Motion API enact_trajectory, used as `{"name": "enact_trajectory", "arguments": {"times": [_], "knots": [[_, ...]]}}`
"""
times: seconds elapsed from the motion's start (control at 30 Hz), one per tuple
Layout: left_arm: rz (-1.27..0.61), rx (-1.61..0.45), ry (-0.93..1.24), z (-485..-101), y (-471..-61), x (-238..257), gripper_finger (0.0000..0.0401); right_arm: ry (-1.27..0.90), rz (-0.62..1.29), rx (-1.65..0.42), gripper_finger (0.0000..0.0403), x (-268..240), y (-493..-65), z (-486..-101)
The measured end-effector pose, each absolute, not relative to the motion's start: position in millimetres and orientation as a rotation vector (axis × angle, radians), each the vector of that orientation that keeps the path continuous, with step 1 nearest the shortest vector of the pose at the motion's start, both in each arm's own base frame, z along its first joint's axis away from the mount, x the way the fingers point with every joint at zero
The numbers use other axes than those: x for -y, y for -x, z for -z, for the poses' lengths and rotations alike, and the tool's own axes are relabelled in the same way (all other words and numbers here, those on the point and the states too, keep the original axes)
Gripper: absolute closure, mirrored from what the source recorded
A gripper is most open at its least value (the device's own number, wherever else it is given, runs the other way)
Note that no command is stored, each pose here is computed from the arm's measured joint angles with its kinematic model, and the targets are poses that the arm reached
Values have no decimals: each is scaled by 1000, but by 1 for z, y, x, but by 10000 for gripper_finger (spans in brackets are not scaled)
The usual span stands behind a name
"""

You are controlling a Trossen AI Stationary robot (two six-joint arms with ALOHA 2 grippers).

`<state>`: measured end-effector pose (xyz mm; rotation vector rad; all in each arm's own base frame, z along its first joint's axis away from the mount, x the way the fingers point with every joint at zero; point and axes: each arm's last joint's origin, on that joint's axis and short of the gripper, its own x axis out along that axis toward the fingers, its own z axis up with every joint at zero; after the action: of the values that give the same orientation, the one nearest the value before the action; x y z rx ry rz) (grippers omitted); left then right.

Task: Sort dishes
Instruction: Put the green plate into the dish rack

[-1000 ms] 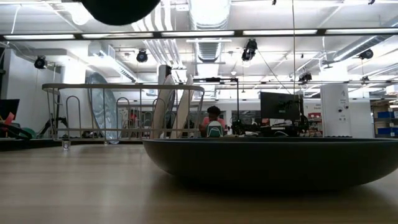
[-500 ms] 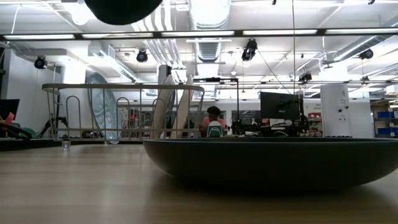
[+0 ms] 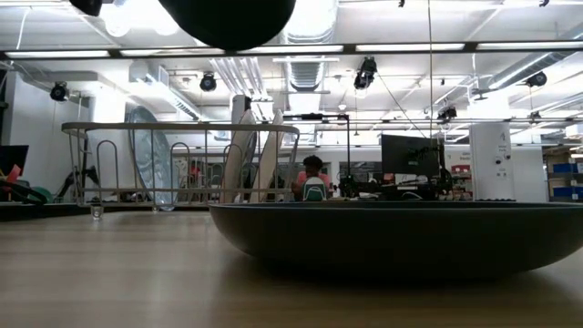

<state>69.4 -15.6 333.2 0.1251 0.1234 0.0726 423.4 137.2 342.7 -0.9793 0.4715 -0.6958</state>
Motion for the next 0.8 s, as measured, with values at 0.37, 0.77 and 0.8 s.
{"name": "enact_trajectory", "arguments": {"times": [0.37,0.77,0.8], "knots": [[-70,-119,-87,-328,-68,15,193,1522,121,-291,387,-183,-417,-340],[224,-113,18,-304,-83,31,193,2006,-49,-237,387,-199,-410,-330],[220,-112,31,-304,-83,30,193,2006,-47,-238,387,-199,-411,-330]]}}
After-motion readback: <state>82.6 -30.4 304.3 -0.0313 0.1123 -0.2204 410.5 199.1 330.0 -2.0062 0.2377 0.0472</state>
